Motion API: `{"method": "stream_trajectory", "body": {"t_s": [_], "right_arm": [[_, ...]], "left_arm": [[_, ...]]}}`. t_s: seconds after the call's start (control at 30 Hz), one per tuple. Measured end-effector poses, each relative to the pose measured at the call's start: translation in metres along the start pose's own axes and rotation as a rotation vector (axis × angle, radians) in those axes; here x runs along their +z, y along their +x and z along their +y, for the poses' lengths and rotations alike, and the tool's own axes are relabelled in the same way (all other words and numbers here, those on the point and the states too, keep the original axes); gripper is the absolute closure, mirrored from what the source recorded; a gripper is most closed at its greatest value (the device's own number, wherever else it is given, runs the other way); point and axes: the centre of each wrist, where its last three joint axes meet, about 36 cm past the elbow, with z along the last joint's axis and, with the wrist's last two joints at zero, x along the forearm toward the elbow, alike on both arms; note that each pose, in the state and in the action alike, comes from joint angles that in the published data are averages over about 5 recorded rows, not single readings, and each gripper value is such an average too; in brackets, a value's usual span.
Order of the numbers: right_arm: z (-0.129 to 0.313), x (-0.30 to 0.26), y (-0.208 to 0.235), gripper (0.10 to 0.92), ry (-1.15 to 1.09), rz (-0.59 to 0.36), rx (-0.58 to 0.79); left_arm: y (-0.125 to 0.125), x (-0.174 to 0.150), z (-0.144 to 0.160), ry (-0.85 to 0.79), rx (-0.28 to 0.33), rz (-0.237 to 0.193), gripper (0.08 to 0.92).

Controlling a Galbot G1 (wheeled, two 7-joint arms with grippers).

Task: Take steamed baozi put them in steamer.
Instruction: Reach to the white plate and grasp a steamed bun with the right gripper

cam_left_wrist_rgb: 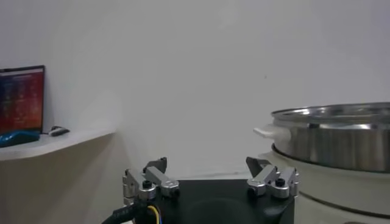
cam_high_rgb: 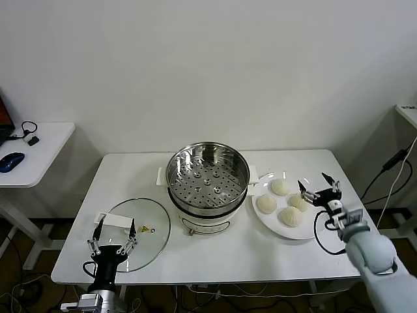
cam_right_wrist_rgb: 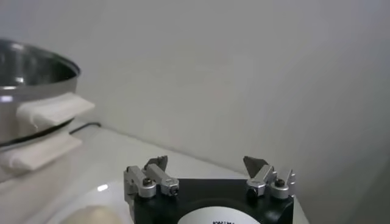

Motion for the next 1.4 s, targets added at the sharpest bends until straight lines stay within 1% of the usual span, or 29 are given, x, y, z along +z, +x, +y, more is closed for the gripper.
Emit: {"method": "stream_trajectory", "body": {"t_s": [0.17, 0.3, 0.67, 0.97, 1.17, 1.4], "right_arm": [[-0.034, -0.034, -0.021, 0.2, 0.136, 0.069, -0.103], [-0.053, -0.057, -0.039, 0.2, 0.241, 0.124, -0.203], [-0.081, -0.093, -0.088, 0.2, 0.544, 0.304, -0.502], [-0.103, -0.109, -0.128, 0.2, 0.708, 0.449, -0.708], [-0.114, -0.125, -0.158, 0.2, 0.776, 0.494, -0.794], [-0.118, -0.144, -0.187, 0.2, 0.832, 0.523, -0.828]], "left_arm": [[0.001, 0.003, -0.003, -0.002, 0.01, -0.005, 0.177], [0.002, 0.005, -0.004, -0.006, 0.019, -0.006, 0.177], [0.003, 0.006, -0.006, -0.01, 0.04, -0.019, 0.177], [-0.001, 0.008, -0.007, -0.007, 0.044, -0.029, 0.177], [-0.002, 0.008, -0.004, -0.007, 0.042, -0.039, 0.177], [-0.001, 0.011, 0.0, -0.014, 0.036, -0.038, 0.177]]}}
